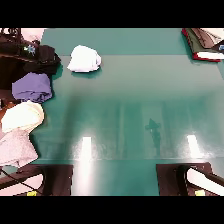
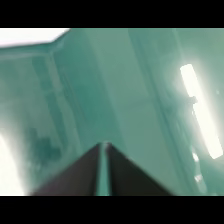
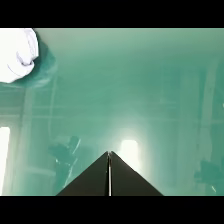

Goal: Fold the shirts.

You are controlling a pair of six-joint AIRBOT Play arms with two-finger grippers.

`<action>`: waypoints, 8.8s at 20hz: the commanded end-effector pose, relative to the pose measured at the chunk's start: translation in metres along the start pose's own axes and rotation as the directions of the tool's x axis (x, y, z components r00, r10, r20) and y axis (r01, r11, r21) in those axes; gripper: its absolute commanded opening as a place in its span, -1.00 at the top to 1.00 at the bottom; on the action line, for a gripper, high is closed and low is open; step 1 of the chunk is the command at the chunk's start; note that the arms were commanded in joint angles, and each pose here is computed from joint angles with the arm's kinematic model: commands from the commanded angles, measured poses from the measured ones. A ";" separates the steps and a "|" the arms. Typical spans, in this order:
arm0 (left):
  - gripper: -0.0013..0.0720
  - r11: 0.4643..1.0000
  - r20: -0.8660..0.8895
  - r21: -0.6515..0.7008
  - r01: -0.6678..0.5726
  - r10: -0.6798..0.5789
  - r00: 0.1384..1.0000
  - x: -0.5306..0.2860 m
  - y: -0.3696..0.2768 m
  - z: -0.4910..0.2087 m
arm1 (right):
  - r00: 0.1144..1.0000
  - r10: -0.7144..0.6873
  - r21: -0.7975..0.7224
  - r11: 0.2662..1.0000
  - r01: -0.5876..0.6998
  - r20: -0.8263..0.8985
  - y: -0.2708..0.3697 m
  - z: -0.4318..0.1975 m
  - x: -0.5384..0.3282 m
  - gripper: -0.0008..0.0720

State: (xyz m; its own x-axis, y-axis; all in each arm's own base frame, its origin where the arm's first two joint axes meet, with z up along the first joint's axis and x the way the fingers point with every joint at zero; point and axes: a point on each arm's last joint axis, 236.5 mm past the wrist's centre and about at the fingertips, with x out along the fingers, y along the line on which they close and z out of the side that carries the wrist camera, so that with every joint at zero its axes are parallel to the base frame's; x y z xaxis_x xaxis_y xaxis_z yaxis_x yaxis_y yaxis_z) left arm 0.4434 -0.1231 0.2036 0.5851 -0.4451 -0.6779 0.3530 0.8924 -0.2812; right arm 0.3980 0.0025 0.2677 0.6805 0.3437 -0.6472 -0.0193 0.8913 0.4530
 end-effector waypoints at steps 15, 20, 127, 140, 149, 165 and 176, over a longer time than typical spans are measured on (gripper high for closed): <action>-0.55 0.949 0.094 -0.234 -0.213 0.240 0.966 0.231 0.184 -0.027 | 1.000 0.009 0.001 1.000 -0.009 -0.019 0.003 -0.005 -0.001 0.92; -0.55 0.945 0.132 -0.274 -0.178 0.221 0.966 0.246 0.185 -0.023 | 1.000 0.010 0.001 1.000 -0.010 -0.021 0.003 -0.005 -0.001 0.93; 0.90 0.967 -0.064 0.123 0.223 -0.216 0.974 -0.077 -0.089 -0.020 | 0.950 0.309 -0.140 0.944 -0.299 0.054 0.094 -0.078 0.051 0.93; 0.90 0.913 0.605 0.365 -0.180 -0.086 0.791 -0.351 -0.160 0.036 | 0.758 0.104 -0.311 0.941 0.135 0.644 0.141 0.000 -0.248 0.93; 0.90 0.970 0.228 0.235 -0.060 0.005 0.974 -0.209 -0.095 -0.019 | 0.986 0.162 -0.156 0.973 -0.167 -0.046 0.116 -0.083 -0.142 0.93; 0.90 0.994 -0.189 -0.093 -0.049 0.031 0.981 0.041 0.018 -0.161 | 0.763 -0.177 -0.152 0.983 0.104 -0.622 -0.025 -0.271 0.199 0.36; 0.90 0.994 -0.199 -0.095 -0.046 0.027 0.980 0.041 0.017 -0.163 | 0.820 -0.148 -0.196 0.980 0.044 -0.553 0.003 -0.234 0.165 0.12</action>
State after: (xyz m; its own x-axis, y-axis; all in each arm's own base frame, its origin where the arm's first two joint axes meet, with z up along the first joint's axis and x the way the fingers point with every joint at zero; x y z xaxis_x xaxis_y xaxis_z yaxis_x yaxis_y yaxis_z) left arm 0.3539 -0.1138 0.0608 0.4368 -0.3977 -0.8068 0.2564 0.9148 -0.3122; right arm 0.3367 0.1304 0.0059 0.1153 0.3059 -0.9451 -0.1180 0.9489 0.2927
